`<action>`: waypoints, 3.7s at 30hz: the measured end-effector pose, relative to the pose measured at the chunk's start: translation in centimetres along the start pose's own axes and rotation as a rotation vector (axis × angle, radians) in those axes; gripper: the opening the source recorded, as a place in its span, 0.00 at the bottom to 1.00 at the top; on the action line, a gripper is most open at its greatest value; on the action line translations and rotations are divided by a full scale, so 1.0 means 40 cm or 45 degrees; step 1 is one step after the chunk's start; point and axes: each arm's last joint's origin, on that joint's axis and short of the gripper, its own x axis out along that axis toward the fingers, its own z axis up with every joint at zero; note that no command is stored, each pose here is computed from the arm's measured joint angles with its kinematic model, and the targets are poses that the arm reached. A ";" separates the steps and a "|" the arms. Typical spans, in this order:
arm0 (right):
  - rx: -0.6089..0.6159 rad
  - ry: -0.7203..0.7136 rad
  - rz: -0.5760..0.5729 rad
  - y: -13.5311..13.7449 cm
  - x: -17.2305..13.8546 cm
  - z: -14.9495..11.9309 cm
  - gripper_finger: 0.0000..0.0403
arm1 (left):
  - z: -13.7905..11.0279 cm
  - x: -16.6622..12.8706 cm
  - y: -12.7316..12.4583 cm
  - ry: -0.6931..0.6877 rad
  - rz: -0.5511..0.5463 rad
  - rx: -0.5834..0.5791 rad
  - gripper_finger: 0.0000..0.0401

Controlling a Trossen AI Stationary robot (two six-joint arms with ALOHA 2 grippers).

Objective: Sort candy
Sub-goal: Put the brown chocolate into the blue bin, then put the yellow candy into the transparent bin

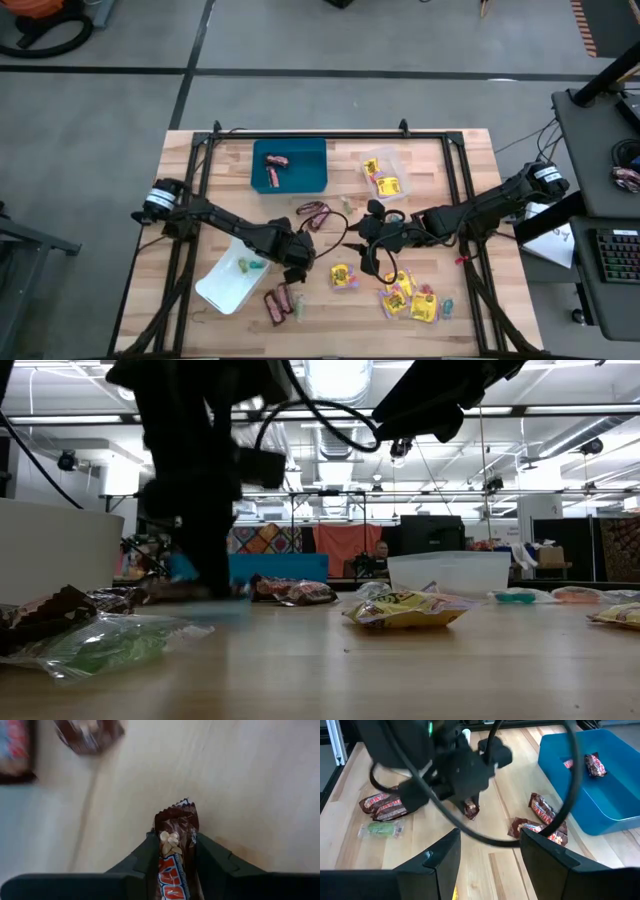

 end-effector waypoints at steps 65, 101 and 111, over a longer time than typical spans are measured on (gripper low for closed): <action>0.188 0.107 -0.102 -0.011 -0.001 -0.026 0.48 | 0.200 -0.148 0.579 -0.376 0.121 -0.125 0.43; 0.191 0.448 0.079 0.078 0.115 -0.224 0.48 | 0.010 -0.260 0.004 -0.786 -0.315 0.294 0.43; 0.277 0.447 0.065 0.089 0.157 -0.253 0.48 | -0.024 -0.209 -0.002 -0.821 -0.370 0.215 0.40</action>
